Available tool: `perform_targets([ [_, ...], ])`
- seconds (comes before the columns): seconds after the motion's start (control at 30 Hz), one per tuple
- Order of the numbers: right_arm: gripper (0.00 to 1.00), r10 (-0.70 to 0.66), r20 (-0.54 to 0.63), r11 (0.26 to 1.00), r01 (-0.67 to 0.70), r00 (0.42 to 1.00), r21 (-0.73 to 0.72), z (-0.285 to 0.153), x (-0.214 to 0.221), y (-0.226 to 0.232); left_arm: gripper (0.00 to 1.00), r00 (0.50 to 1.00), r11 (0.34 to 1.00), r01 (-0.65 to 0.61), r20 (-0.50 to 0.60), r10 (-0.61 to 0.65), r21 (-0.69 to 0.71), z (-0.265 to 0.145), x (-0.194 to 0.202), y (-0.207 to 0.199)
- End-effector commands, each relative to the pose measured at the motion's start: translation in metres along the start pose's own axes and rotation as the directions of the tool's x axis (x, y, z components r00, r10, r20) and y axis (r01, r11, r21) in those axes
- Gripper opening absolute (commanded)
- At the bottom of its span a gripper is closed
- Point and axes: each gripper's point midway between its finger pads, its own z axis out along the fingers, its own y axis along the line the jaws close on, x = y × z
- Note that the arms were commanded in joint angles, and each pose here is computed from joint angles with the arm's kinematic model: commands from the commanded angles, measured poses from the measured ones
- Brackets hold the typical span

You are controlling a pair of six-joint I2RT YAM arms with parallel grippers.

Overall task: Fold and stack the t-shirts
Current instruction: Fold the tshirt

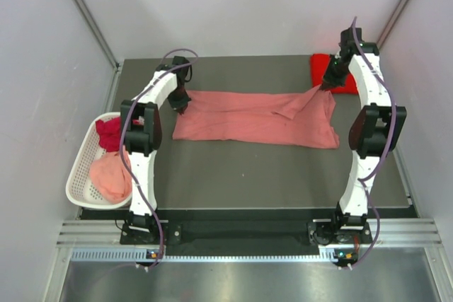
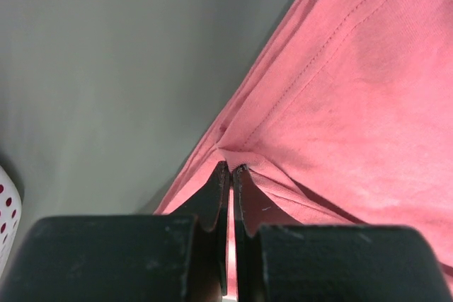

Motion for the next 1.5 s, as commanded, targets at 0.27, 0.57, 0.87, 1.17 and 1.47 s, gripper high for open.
perform_targets([
  [0.27, 0.00, 0.003, 0.042, 1.000, -0.002, 0.999, -0.028, 0.017, -0.019, 0.005, 0.14, 1.000, 0.999, 0.022, 0.022, -0.022, 0.024, -0.001, -0.016, -0.006],
  [0.57, 0.05, 0.021, 0.041, 0.999, -0.019, 0.999, -0.043, 0.027, -0.022, 0.004, 0.48, 0.990, 1.000, 0.014, 0.143, -0.014, 0.001, -0.049, -0.042, 0.008],
  [0.87, 0.17, 0.107, -0.023, 0.982, -0.110, 0.994, -0.156, 0.075, -0.015, 0.022, 0.49, 0.991, 0.975, -0.048, 0.130, 0.020, 0.219, -0.112, -0.013, -0.020],
  [1.17, 0.46, 0.062, 0.100, 0.989, -0.048, 0.993, -0.138, 0.025, -0.044, 0.029, 0.46, 0.989, 0.922, -0.132, 0.112, 0.098, 0.364, -0.145, 0.036, -0.031],
  [1.47, 0.55, -0.073, -0.036, 0.972, 0.063, 0.997, -0.226, 0.023, 0.067, 0.064, 0.38, 0.983, 0.883, -0.167, 0.004, 0.184, 0.438, -0.113, 0.078, -0.036],
])
